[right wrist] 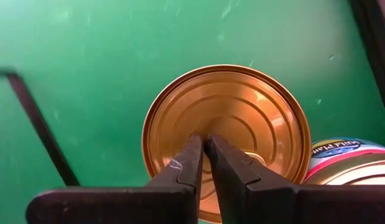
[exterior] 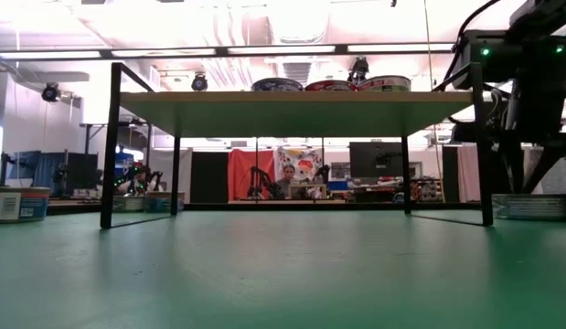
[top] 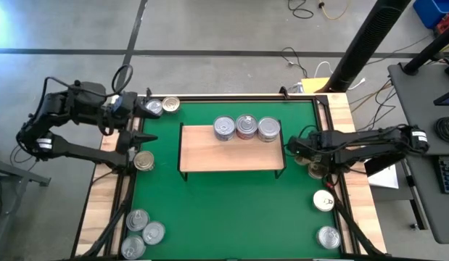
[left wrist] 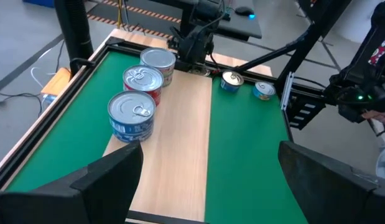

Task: Stack canned seafood by type on shelf
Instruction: Put the right green tuna can on the shelf

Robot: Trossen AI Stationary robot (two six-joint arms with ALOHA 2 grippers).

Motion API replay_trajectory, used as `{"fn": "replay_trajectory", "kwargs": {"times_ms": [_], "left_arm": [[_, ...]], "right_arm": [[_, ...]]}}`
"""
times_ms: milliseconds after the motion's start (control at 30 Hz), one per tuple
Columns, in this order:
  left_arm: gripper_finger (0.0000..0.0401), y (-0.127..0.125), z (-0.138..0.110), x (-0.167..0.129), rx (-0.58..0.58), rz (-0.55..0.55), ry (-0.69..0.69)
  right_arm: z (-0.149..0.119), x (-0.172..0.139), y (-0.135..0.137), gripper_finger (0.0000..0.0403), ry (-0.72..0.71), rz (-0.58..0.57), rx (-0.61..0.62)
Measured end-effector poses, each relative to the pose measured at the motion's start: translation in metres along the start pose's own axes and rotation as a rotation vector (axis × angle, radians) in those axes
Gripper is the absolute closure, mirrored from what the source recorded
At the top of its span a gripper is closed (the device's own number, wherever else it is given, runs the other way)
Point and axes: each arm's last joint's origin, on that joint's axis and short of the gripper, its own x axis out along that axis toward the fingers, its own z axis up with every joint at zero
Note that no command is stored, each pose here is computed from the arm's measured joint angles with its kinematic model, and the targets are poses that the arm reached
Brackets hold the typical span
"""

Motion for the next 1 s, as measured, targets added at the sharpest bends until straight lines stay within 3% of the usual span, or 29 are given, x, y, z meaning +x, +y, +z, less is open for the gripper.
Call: {"fn": "replay_trajectory", "kwargs": {"times_ms": [167, 433, 800, 1000], "left_arm": [[0.0045, 0.0, 0.002, 0.007, 0.023, 0.002, 0.011], [0.0045, 0.0, 0.005, 0.018, 0.035, -0.026, 0.038], [0.0045, -0.002, 0.004, 0.006, 0.051, -0.066, -0.007], [0.0045, -0.006, 0.006, -0.002, 0.062, -0.176, -0.049]], "right_arm": [[-0.009, -0.001, -0.002, 0.0375, 0.06, -0.003, -0.132], [-0.022, -0.003, -0.007, 0.0375, 0.098, 0.004, -0.236], [-0.053, -0.008, -0.022, 0.0375, 0.151, 0.033, -0.377], [-0.077, -0.011, -0.029, 0.0375, 0.199, 0.099, -0.514]]}}
